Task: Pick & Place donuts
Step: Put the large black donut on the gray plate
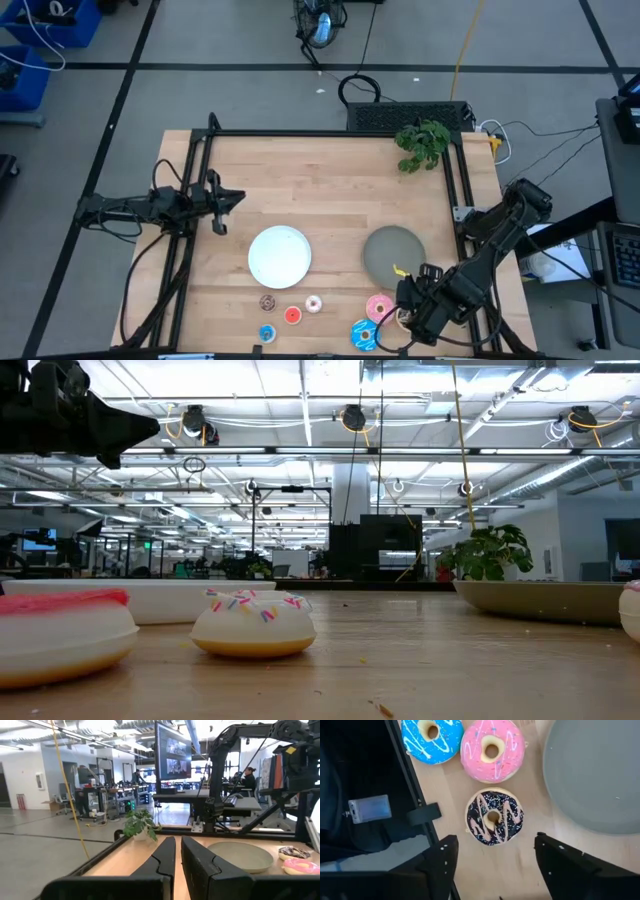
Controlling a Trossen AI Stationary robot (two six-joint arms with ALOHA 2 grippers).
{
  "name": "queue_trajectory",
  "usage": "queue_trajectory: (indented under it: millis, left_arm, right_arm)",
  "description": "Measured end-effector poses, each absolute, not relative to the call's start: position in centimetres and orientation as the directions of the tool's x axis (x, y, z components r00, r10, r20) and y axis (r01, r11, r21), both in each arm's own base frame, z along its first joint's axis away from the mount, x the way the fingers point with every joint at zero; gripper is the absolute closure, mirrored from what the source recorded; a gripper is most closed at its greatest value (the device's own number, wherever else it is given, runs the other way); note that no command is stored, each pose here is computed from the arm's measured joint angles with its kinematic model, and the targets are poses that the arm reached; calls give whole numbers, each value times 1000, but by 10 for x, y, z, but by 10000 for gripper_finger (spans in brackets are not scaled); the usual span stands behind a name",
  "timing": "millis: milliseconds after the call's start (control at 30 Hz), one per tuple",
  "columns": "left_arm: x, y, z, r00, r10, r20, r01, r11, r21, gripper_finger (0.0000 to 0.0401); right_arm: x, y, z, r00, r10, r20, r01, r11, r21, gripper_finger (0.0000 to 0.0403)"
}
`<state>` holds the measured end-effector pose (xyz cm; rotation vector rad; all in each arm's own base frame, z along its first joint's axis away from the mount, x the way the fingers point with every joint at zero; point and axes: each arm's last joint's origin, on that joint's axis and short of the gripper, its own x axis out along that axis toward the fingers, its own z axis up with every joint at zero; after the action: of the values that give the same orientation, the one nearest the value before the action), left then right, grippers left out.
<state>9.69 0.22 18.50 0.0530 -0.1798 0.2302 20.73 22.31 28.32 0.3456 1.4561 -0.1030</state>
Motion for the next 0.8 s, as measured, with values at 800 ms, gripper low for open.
queue_trajectory:
  millis: [800]
  left_arm:
    - [97,3,184,951,259,168,-271,961,49,364]
  right_arm:
    - [205,220,240,106,121,-987,272,951,146,163]
